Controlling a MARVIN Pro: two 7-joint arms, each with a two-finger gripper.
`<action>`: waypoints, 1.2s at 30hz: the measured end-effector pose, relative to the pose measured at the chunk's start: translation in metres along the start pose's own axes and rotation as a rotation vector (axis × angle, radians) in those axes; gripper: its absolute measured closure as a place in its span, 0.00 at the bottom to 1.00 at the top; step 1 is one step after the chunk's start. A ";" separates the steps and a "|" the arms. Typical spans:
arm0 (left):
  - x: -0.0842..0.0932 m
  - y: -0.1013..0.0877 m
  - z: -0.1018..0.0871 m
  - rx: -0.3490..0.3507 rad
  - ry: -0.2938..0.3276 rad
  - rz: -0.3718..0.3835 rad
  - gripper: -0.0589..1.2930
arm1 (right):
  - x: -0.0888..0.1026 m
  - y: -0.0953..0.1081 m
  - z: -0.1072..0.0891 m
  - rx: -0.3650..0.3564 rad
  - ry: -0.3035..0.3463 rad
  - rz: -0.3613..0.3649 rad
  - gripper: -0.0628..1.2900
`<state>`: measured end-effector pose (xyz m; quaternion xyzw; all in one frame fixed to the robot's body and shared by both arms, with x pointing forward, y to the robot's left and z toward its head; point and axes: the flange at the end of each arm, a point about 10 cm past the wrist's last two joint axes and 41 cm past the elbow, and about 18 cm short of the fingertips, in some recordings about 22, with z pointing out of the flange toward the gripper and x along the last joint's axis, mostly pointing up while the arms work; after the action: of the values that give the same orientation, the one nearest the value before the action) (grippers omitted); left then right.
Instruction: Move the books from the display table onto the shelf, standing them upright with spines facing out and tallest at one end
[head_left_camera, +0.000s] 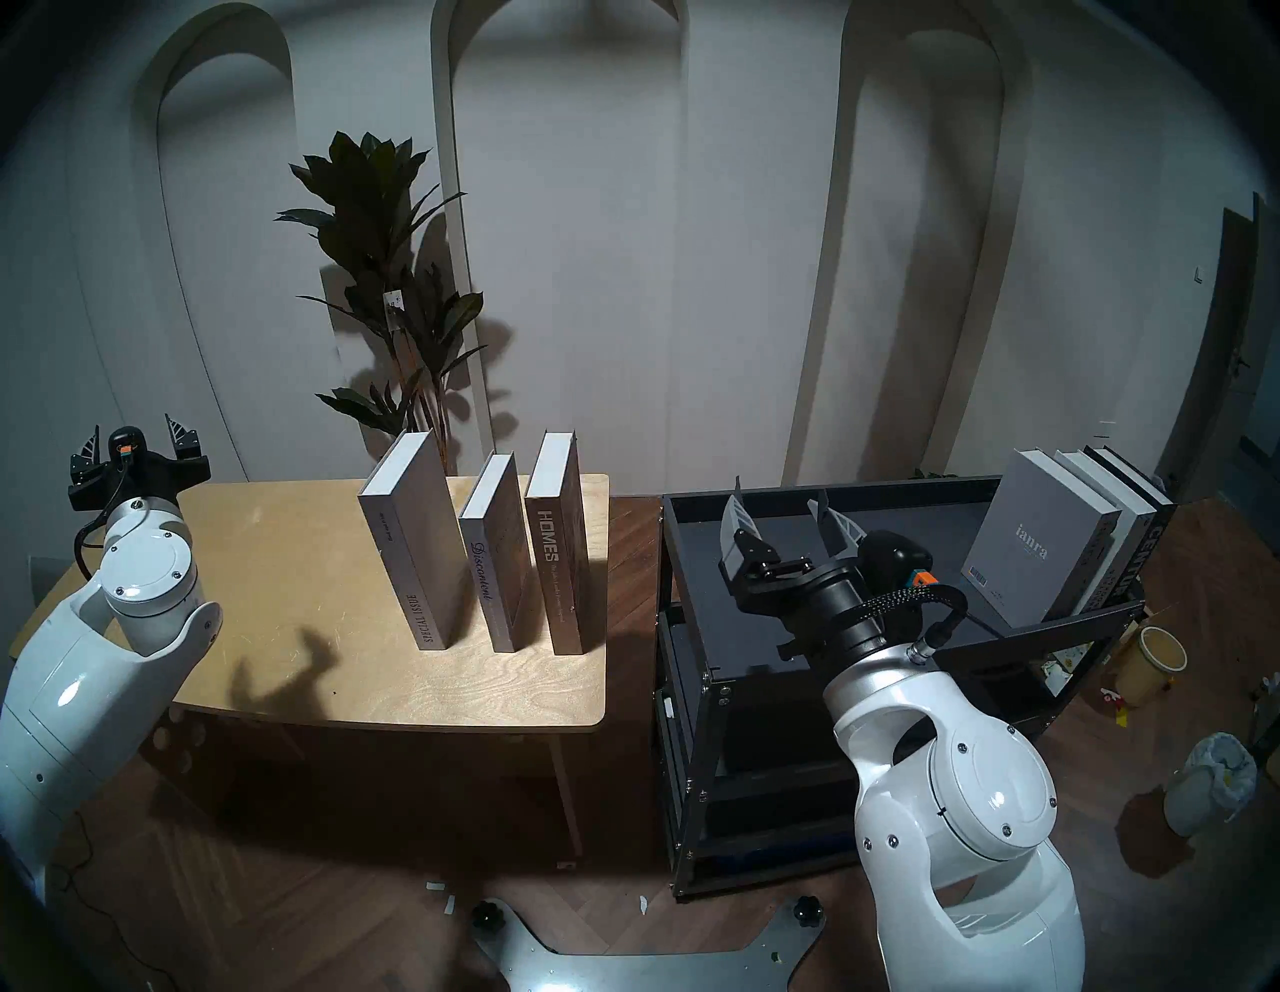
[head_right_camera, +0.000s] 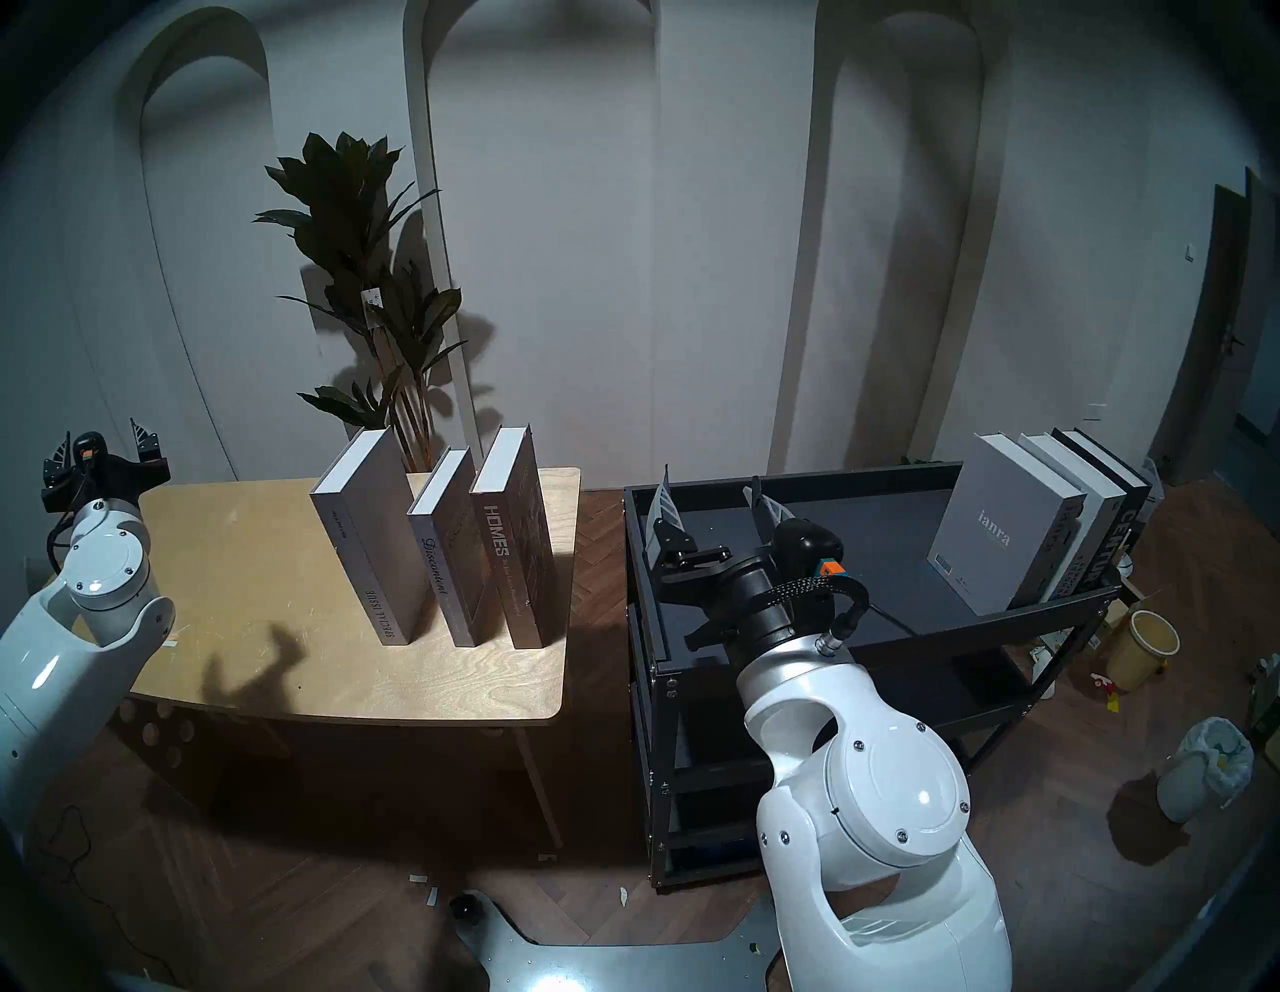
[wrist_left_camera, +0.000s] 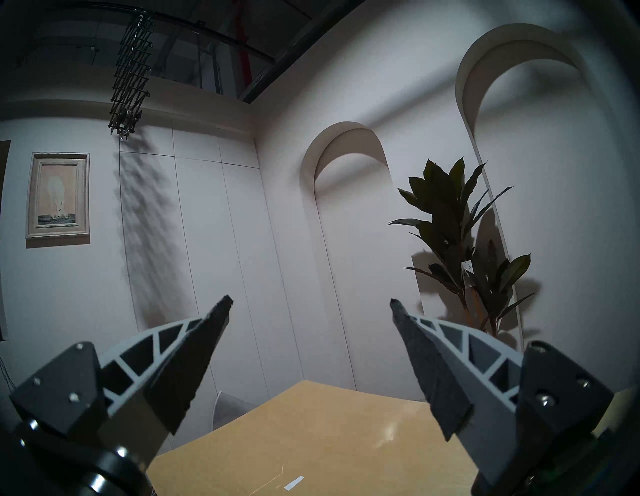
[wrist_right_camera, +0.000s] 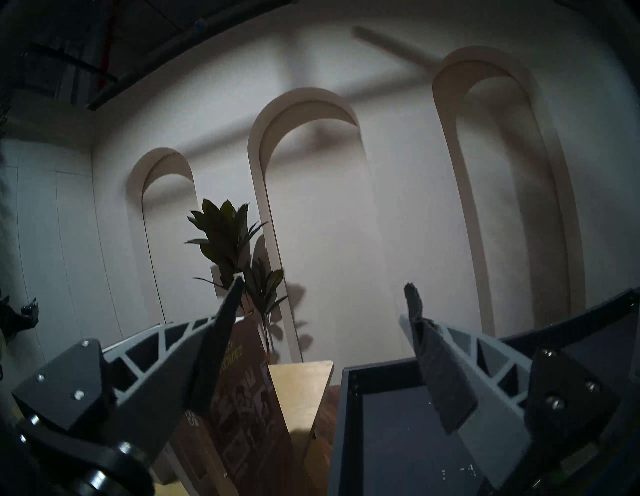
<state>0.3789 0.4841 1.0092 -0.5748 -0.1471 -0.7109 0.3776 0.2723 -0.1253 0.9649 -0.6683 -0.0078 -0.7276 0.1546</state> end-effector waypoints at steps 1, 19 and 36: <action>0.000 0.000 0.000 -0.003 0.002 -0.001 0.04 | -0.001 -0.001 -0.001 -0.006 -0.012 -0.004 0.05; -0.031 -0.032 0.011 -0.046 -0.033 -0.023 0.04 | -0.016 -0.023 -0.007 -0.018 -0.151 -0.079 0.05; -0.041 -0.049 0.012 -0.113 -0.029 -0.070 0.04 | -0.013 -0.054 -0.002 0.103 -0.165 -0.084 0.05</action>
<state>0.3551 0.5397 0.9852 -0.5999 -0.1321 -0.7225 0.3173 0.2588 -0.0715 0.9627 -0.7161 -0.0862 -0.6746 0.1569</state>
